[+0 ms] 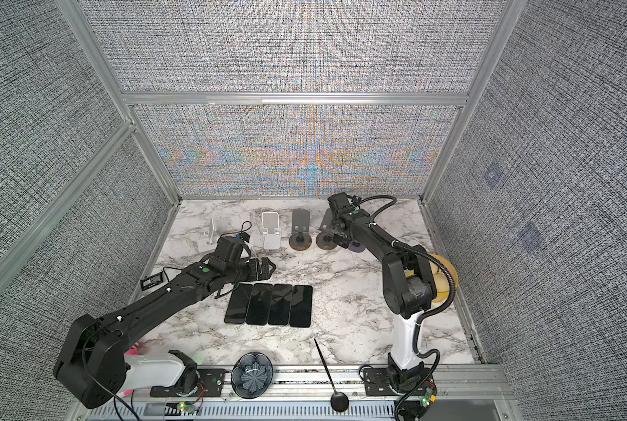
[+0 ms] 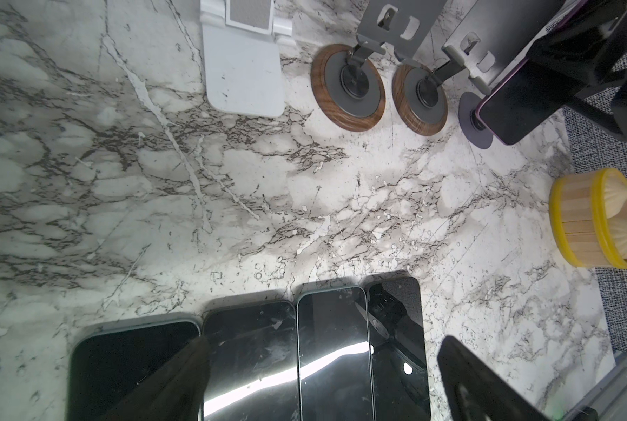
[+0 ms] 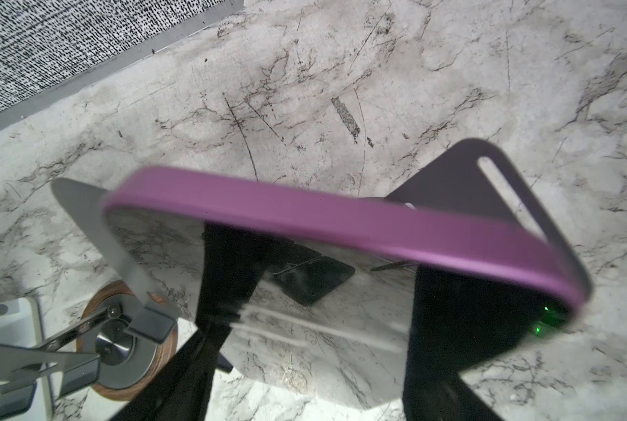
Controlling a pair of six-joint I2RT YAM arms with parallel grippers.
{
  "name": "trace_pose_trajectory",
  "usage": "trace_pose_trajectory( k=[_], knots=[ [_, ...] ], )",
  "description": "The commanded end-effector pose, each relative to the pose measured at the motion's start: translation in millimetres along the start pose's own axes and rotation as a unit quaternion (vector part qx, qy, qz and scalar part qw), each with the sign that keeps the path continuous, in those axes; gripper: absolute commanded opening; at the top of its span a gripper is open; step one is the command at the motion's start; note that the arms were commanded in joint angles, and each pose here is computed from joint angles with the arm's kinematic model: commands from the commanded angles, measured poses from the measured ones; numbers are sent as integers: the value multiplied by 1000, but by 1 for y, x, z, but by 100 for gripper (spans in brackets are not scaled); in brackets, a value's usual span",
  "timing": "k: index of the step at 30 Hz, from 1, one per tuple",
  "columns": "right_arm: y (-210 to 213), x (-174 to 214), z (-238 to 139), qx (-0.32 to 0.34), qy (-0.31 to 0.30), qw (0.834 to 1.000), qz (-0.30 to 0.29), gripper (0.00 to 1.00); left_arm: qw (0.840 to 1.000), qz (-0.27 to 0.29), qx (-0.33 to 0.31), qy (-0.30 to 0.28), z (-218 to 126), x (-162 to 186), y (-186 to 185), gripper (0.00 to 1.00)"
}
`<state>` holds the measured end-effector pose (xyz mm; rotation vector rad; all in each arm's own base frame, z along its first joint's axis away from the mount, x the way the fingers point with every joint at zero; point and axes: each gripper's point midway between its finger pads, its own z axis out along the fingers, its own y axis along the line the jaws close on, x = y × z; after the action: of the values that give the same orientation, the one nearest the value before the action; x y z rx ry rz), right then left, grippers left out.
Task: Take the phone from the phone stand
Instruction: 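Carry the purple-edged phone toward the row of lying phones with right gripper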
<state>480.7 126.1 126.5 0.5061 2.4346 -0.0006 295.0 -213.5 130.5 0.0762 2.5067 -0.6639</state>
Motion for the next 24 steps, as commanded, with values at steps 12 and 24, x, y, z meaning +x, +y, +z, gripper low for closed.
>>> trace_pose_trajectory(
  k=[12, 24],
  knots=[
    [-20, 24, -20, -11, 15, 1000, -11, 72, 1000, -3, 13, -1, 3, -4, -5, 98],
    [-54, 97, -45, -23, 88, 995, -30, 72, 1000, -1, 18, 0, 5, -6, -9, 98]
  ],
)
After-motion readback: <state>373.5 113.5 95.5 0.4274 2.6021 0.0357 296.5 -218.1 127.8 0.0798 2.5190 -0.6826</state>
